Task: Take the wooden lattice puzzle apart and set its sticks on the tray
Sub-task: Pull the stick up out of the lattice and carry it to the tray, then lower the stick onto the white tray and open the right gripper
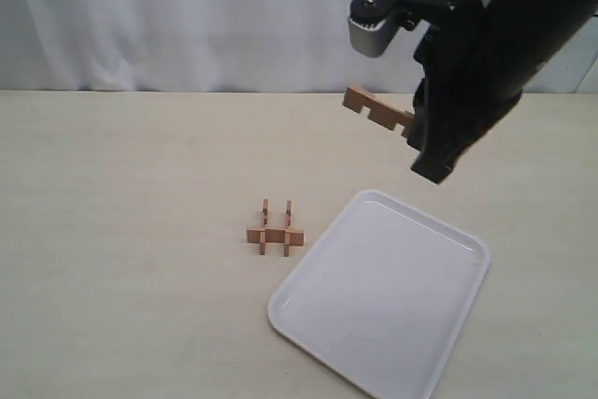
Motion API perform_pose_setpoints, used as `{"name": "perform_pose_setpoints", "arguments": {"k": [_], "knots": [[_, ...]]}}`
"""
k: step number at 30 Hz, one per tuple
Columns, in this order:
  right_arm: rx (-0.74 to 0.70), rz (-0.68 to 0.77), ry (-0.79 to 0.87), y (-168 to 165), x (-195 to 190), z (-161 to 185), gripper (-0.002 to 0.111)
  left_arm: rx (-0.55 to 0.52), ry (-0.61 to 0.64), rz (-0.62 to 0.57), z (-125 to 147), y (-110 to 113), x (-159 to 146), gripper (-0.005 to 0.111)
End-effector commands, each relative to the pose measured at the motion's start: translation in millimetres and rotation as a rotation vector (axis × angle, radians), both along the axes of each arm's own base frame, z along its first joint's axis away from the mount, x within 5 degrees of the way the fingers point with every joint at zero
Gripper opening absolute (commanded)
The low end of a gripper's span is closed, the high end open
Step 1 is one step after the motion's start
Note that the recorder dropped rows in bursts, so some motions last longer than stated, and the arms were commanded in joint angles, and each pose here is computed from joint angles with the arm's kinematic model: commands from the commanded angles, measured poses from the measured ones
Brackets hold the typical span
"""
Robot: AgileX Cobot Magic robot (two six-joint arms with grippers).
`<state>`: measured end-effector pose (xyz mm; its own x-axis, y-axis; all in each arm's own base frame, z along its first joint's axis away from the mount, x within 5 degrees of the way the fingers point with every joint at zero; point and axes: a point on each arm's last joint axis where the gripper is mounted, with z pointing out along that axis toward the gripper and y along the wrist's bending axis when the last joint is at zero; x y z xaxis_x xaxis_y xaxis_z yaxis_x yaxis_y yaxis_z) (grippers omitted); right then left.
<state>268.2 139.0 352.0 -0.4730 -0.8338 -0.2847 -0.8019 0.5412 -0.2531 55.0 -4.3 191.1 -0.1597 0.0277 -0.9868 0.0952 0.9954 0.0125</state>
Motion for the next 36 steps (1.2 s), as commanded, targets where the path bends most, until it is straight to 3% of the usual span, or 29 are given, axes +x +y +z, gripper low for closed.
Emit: {"name": "perform_pose_setpoints", "arguments": {"k": [1,7,11,16,21,36], "knots": [[-0.060,-0.033,0.023,-15.6,-11.2,-12.0,0.004,-0.003,-0.009,0.001,0.2,0.0,0.3,0.000],[-0.099,-0.100,0.127,-36.6,-12.8,-44.5,0.004,-0.003,-0.009,0.001,0.2,0.0,0.3,0.000],[-0.071,-0.123,0.102,-44.4,-8.3,-67.9,0.004,-0.003,-0.009,0.001,0.2,0.0,0.3,0.000],[-0.039,-0.106,0.045,-42.7,-6.1,-90.8,0.004,-0.003,-0.009,0.001,0.2,0.0,0.3,0.000],[-0.057,-0.100,0.091,-40.7,-2.5,-121.2,0.004,-0.003,-0.009,0.001,0.2,0.0,0.3,0.000],[-0.045,-0.279,0.214,-29.8,34.2,-209.4,0.004,-0.003,-0.009,0.001,0.2,0.0,0.3,0.000]]}}
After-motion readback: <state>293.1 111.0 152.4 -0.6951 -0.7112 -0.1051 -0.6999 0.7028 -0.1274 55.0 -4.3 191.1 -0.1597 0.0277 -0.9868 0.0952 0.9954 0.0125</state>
